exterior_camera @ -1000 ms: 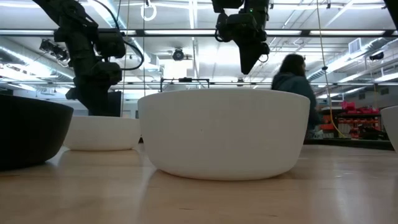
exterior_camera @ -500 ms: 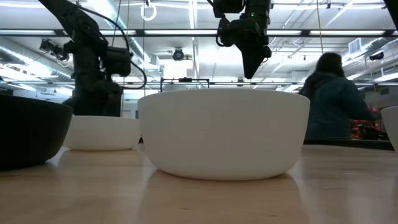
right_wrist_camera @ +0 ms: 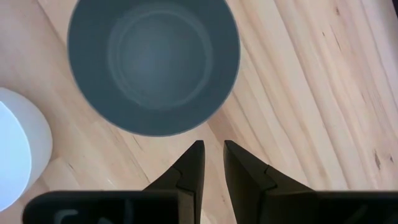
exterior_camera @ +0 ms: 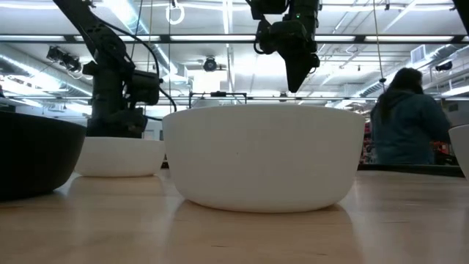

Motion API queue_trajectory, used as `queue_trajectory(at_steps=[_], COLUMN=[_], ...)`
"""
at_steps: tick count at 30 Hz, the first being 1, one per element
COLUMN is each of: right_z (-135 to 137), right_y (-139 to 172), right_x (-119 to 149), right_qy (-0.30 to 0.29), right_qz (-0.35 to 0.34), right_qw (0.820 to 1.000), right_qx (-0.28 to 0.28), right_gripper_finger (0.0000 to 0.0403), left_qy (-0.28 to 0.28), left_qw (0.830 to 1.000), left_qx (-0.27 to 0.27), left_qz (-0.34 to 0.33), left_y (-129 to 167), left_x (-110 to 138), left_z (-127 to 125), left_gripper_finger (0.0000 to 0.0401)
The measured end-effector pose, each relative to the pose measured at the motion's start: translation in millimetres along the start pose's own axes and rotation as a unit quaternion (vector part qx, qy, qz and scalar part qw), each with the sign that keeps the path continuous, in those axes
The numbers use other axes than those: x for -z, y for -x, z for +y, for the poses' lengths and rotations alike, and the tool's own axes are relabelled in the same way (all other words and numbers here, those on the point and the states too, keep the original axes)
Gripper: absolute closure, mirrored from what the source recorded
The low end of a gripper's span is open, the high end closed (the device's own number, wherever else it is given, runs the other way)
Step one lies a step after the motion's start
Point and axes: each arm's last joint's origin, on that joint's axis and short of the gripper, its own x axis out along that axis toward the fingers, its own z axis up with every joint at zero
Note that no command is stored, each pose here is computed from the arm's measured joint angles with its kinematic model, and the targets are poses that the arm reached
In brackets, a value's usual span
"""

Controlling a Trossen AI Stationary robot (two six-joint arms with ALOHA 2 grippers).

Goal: Nest bowls inside each other
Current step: Stack the top white bowl on the dark gray bowl

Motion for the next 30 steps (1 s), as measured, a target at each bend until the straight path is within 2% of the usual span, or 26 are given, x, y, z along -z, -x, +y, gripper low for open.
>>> queue_trajectory(at_steps=[10,16,19,25,30], right_z=[0,1,4,21,37], right_y=[0,0,0,1,6], right_x=[0,0,1,7,15], right_qy=[0.001,0.003,0.020,0.073,0.102], right_qz=[0.000,0.000,0.000,0.000,-0.006], right_qw=[1.000,1.000,1.000,0.997,0.995], right_qx=[0.000,0.000,-0.001,-0.006,-0.012], right_gripper_finger=[0.0334,0.0334,0.0334,0.0334,0.0334], left_qy=[-0.026,-0.026,-0.027,-0.029,-0.041], left_qw=[1.000,1.000,1.000,0.999,0.999], left_qx=[0.010,0.004,0.003,-0.012,-0.005], left_qz=[-0.002,-0.004,-0.001,0.011,0.006], left_y=[1,1,3,24,47], left_x=[-1,-1,-1,-10,-19], left_z=[-1,0,-1,-9,-26], left_gripper_finger=[0.0390,0.0378,0.0388,0.0386,0.0392])
